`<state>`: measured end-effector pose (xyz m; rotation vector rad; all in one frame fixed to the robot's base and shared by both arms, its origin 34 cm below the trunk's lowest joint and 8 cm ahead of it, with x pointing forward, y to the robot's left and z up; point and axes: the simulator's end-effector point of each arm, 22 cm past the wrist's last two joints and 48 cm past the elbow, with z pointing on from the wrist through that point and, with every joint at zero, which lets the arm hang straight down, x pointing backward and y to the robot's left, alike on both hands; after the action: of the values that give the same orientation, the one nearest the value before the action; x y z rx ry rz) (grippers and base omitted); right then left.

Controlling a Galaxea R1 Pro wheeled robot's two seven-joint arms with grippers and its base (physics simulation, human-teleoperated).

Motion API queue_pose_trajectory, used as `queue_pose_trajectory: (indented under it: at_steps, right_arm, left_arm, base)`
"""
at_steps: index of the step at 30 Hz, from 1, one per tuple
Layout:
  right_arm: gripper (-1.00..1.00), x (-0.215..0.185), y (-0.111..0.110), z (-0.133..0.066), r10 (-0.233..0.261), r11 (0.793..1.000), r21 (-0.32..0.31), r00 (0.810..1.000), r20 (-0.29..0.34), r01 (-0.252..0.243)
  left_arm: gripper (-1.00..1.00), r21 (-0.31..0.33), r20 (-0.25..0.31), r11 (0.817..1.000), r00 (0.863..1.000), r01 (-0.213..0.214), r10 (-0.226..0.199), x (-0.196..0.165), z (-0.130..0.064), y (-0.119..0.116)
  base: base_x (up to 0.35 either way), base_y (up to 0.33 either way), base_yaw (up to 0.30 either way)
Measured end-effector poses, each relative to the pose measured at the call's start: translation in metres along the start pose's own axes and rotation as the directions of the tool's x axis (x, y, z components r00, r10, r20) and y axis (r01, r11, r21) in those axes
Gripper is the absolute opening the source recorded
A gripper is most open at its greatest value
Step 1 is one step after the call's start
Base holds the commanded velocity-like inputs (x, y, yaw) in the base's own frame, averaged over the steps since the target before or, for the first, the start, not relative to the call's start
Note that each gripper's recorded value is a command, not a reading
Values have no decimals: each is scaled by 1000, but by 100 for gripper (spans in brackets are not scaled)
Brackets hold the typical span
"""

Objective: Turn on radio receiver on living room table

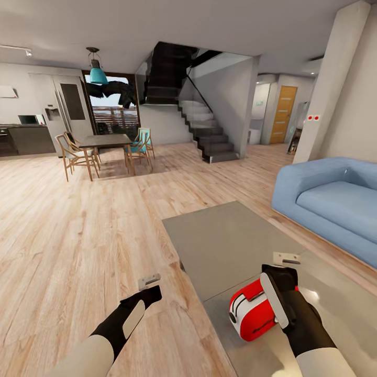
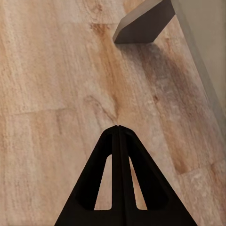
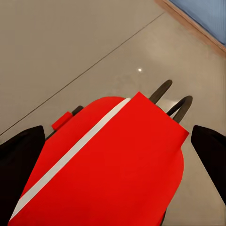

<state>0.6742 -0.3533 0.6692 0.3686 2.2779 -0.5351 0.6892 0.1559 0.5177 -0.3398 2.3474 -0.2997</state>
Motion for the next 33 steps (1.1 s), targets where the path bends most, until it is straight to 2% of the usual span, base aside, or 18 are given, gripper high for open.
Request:
queue_pose_trajectory:
  at_steps: [33]
  right_arm:
    - [-100,5,3,3,3,1000,-6,1000,1,-3]
  left_arm:
    - [-100,0,2,1000,1000,-1,1,4,3,2]
  base:
    - [0,0,0]
